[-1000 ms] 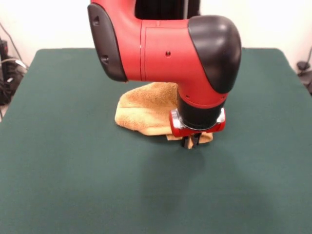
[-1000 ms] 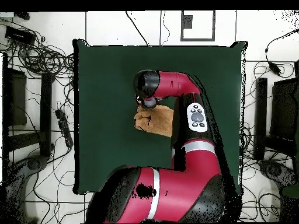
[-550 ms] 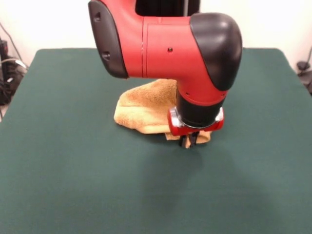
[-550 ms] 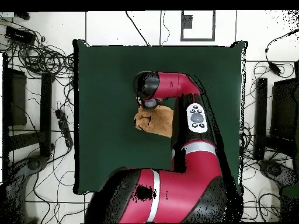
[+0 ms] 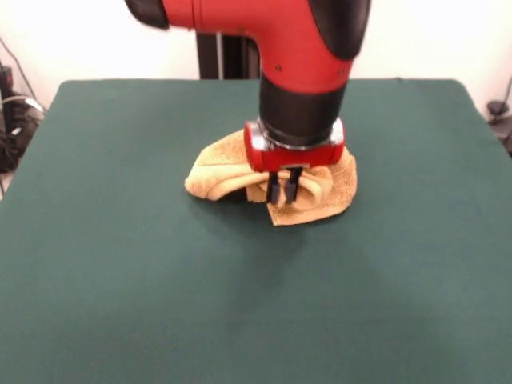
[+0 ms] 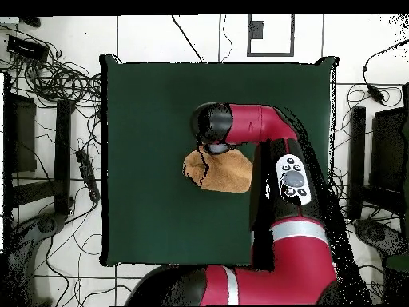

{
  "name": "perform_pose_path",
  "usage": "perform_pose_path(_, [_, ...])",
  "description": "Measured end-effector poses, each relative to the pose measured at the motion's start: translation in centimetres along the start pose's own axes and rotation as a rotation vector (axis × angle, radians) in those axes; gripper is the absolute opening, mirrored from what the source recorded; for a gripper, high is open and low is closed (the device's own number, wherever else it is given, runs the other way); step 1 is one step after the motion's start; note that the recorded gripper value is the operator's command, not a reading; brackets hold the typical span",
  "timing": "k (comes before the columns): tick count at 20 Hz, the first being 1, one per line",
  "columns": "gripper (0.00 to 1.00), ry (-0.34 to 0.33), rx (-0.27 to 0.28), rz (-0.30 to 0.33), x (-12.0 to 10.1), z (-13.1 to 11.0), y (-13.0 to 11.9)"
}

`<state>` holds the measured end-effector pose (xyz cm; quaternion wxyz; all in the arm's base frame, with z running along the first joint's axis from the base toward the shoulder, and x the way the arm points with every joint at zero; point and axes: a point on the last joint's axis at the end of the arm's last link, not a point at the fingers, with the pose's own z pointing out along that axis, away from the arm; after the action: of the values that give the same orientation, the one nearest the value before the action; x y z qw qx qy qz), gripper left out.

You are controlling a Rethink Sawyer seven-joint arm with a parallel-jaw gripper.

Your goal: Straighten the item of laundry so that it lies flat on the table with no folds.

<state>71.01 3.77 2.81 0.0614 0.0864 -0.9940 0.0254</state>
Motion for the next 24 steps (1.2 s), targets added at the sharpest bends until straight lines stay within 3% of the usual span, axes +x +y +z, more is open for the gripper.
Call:
perform_pose_path(11, [0.00, -0.076, 0.023, 0.005, -0.4, -3.7, -0.9])
perform_pose_path(16, [0.00, -0.146, -0.020, 0.033, -0.6, -4.7, -1.7])
perform_pose_path(19, [0.00, -0.191, -0.093, 0.065, -0.7, -5.0, -2.3])
perform_pose_path(23, [0.00, -0.258, -0.247, 0.136, -0.4, -4.9, -4.1])
perform_pose_path(24, [0.00, -0.282, -0.320, 0.167, 0.1, -4.6, -5.2])
